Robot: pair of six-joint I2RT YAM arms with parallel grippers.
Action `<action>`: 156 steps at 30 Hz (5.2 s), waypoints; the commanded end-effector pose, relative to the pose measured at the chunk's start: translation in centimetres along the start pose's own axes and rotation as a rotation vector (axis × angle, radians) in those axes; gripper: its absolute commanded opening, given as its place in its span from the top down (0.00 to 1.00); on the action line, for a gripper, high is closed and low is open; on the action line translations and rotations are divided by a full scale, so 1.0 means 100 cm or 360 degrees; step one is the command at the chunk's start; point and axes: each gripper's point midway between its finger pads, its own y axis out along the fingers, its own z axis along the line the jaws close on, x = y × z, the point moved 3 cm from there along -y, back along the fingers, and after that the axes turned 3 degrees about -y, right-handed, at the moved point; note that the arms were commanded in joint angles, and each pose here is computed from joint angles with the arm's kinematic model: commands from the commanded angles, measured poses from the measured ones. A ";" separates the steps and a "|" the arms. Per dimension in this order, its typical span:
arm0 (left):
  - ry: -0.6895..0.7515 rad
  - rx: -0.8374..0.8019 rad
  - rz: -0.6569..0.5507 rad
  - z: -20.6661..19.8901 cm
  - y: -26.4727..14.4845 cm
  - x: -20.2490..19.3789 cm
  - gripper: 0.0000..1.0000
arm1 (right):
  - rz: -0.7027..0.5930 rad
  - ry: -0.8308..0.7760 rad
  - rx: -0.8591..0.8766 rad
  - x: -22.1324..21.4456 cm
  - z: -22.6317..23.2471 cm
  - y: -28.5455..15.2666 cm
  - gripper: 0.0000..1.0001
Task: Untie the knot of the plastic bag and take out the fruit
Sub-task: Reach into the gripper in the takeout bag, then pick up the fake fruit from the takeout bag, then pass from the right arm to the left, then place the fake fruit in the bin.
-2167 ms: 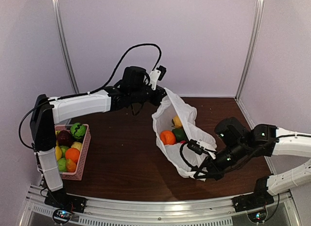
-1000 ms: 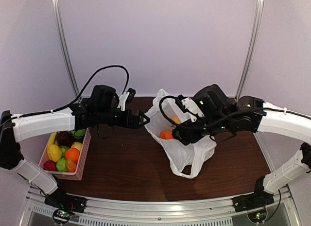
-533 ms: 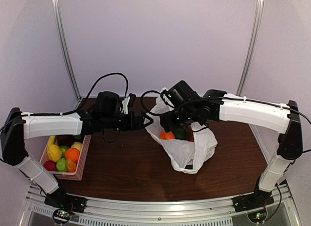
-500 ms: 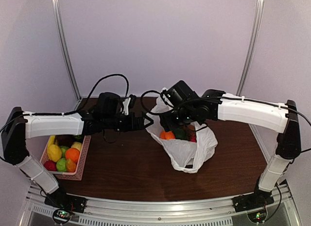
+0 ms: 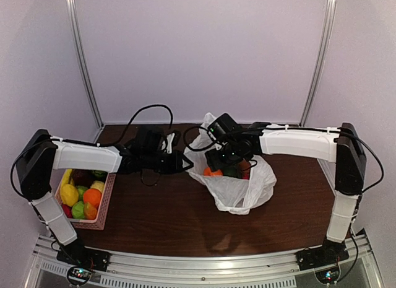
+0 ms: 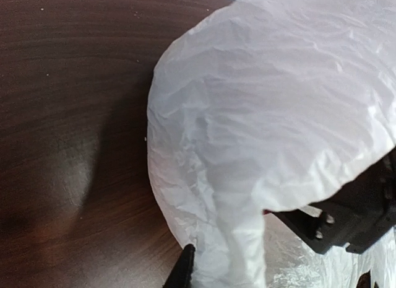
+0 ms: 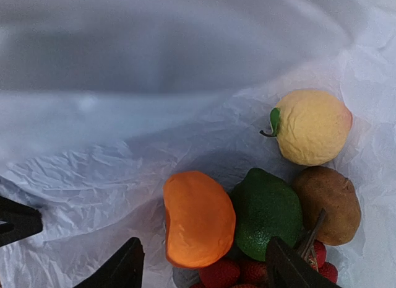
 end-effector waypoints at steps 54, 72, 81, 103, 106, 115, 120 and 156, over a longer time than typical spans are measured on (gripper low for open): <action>0.0267 0.0091 -0.0272 -0.025 -0.061 0.032 0.20 | -0.0566 -0.0098 0.1153 0.025 0.064 -0.147 0.52; 0.1559 -0.0474 -0.0693 -0.175 -0.164 -0.030 0.02 | -0.0620 0.0044 0.1679 0.019 0.083 -0.205 0.50; 0.1784 -0.0315 -0.0816 -0.191 -0.152 -0.027 0.02 | -0.0579 0.0046 0.1841 0.008 0.092 -0.223 0.50; 0.1810 -0.0409 -0.0803 -0.210 -0.142 -0.041 0.02 | -0.0507 0.0045 0.1901 0.001 0.114 -0.222 0.50; 0.1813 -0.0407 -0.0797 -0.211 -0.140 -0.042 0.02 | -0.0497 0.0044 0.1899 -0.001 0.115 -0.221 0.50; 0.1814 -0.0406 -0.0795 -0.213 -0.139 -0.042 0.10 | -0.0483 0.0045 0.1893 -0.003 0.117 -0.219 0.49; 0.1818 -0.0408 -0.0772 -0.212 -0.138 -0.044 0.19 | -0.0494 0.0052 0.1877 -0.003 0.116 -0.219 0.46; 0.1046 0.0267 -0.0616 -0.063 -0.163 0.017 0.30 | -0.0896 0.0389 0.1141 0.001 -0.006 -0.238 0.10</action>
